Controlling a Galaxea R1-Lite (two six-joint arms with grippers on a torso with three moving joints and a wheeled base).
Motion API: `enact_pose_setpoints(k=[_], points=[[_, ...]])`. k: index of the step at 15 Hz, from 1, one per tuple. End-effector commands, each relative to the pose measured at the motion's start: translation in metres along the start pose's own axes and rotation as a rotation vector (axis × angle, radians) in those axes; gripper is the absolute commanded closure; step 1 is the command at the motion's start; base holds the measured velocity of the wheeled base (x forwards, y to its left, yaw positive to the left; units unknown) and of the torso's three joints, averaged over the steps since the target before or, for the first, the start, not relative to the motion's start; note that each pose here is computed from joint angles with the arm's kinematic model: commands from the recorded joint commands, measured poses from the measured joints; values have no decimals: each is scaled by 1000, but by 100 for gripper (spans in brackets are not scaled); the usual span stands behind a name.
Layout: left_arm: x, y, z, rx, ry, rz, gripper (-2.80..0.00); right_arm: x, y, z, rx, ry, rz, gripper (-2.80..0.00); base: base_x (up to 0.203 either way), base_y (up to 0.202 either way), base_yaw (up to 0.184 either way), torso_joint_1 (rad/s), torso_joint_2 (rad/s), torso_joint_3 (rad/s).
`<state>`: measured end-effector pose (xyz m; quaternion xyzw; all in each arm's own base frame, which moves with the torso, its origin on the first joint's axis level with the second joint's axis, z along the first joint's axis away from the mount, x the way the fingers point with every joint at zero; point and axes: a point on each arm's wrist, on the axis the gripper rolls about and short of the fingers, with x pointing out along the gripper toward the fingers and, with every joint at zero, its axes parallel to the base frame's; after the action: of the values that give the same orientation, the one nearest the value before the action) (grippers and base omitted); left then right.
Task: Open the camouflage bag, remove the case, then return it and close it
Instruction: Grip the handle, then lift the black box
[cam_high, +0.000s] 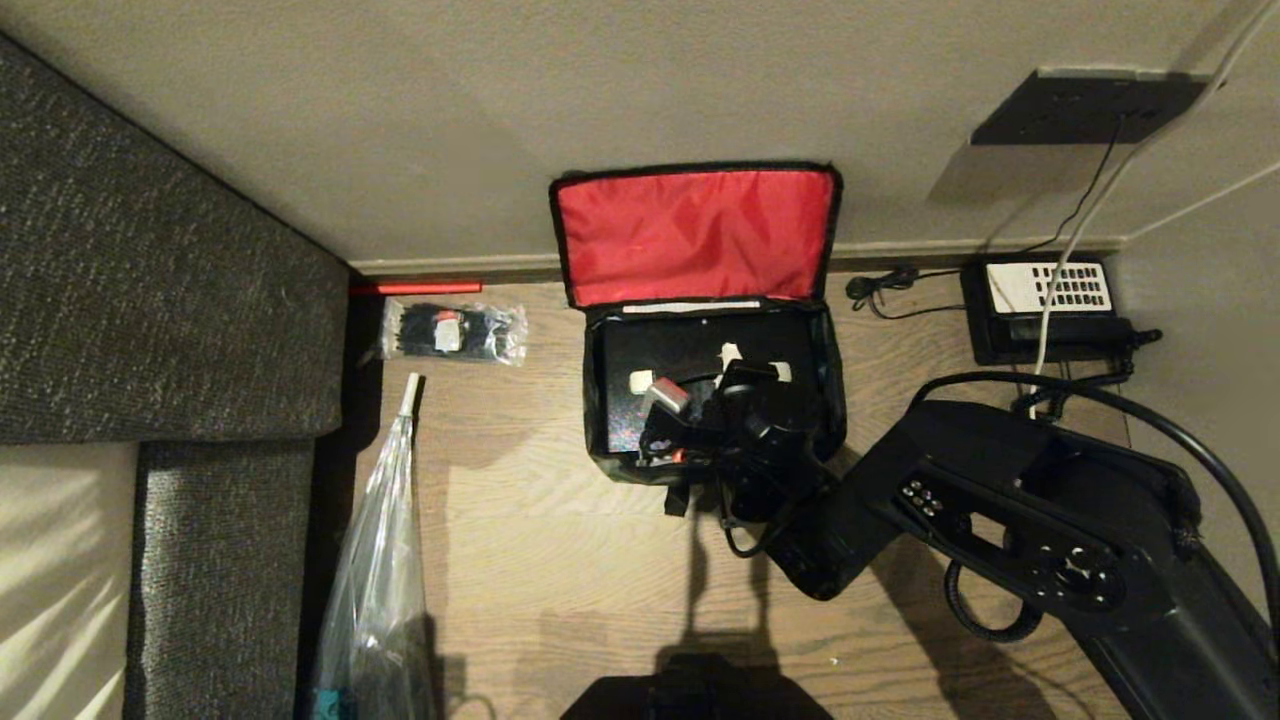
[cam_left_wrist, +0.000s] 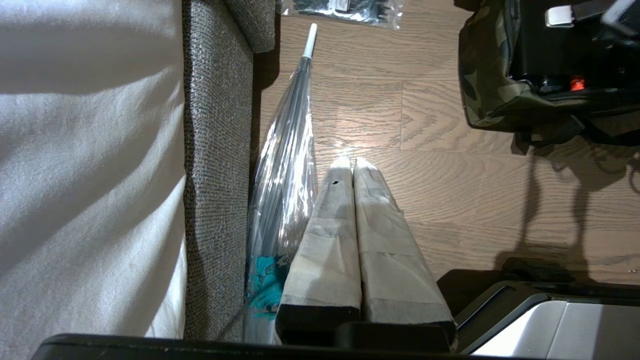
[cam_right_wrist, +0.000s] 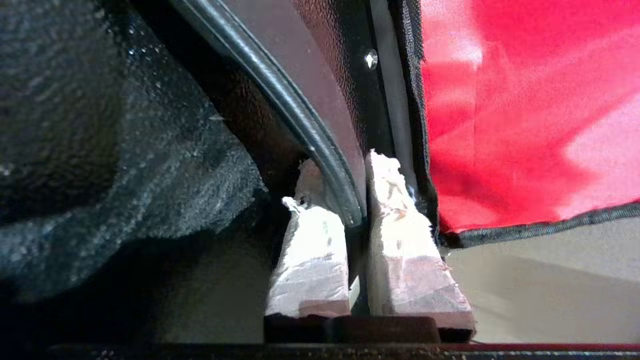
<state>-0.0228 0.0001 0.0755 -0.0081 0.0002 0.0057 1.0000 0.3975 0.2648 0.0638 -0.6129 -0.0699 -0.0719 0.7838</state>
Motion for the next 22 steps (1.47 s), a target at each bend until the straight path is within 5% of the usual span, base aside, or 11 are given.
enact_pose_setpoints(k=[1, 9, 16, 22], points=[[0, 0, -1, -1, 1, 2, 0, 0, -3, 1, 4, 3, -15, 0, 0, 0, 0, 0, 0, 0], [0, 0, -1, -1, 1, 1, 0, -16, -18, 2, 32, -1, 8, 0, 0, 0, 0, 0, 0, 0], [0, 0, -1, -1, 1, 1, 0, -44, -74, 43, 108, -46, -63, 0, 0, 0, 0, 0, 0, 0], [0, 0, -1, -1, 1, 1, 0, -69, -81, 70, 138, -80, -58, 0, 0, 0, 0, 0, 0, 0]])
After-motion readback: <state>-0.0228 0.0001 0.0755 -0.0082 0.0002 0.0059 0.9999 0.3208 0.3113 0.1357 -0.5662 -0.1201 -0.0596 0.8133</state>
